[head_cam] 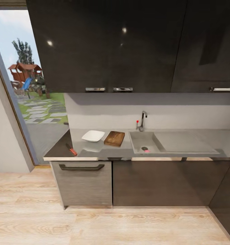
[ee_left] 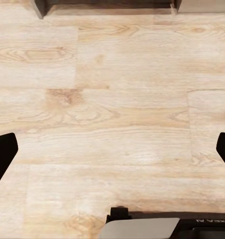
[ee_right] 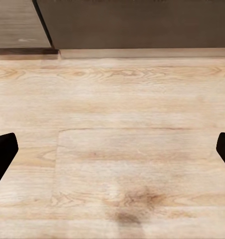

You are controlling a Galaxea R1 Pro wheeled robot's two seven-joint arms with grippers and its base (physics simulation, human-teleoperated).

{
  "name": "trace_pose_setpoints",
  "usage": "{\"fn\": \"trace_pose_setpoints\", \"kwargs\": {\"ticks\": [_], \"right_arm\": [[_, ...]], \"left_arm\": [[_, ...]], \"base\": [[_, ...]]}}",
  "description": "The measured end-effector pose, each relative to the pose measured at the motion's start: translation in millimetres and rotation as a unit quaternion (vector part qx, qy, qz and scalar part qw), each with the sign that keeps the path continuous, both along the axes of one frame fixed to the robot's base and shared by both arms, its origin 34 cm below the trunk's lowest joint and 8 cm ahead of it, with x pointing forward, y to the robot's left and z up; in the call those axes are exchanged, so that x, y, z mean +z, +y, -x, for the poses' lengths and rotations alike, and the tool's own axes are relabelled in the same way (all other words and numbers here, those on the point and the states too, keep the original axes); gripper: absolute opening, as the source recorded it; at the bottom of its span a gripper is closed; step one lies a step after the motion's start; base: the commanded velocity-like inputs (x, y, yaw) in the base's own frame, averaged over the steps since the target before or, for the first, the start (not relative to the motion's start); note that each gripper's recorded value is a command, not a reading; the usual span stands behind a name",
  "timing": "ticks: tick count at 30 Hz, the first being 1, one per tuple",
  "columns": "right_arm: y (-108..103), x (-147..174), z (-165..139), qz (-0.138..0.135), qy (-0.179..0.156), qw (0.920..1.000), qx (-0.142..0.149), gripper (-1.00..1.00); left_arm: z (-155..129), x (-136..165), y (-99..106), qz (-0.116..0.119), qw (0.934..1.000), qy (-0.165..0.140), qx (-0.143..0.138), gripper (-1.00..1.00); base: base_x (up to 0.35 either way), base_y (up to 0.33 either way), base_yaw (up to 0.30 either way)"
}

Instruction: In the kitchen, take the Vidalia onion out of the sink, dice it on the chopping board with the paring knife, put the diced onion into the bowl on the countertop, then place both the paring knife and the chopping board into the sink.

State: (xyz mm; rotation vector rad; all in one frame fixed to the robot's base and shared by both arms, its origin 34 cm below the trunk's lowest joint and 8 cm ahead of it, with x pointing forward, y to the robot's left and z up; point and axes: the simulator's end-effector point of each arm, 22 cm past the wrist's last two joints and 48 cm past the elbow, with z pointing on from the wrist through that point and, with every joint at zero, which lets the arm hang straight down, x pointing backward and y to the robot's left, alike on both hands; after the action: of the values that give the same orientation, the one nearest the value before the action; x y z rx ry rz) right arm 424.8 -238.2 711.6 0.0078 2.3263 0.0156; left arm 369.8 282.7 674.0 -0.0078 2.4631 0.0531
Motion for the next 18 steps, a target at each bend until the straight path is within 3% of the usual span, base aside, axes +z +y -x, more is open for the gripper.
{"fn": "trace_pose_setpoints", "kwargs": {"ticks": [18], "right_arm": [[-1,13,7,0.001,0.000,1.0000,0.000,1.00]], "left_arm": [[7,13,1,-0.001,1.0000,0.000,0.000,1.00]], "base": [[0.000,0.000,0.000]]}}
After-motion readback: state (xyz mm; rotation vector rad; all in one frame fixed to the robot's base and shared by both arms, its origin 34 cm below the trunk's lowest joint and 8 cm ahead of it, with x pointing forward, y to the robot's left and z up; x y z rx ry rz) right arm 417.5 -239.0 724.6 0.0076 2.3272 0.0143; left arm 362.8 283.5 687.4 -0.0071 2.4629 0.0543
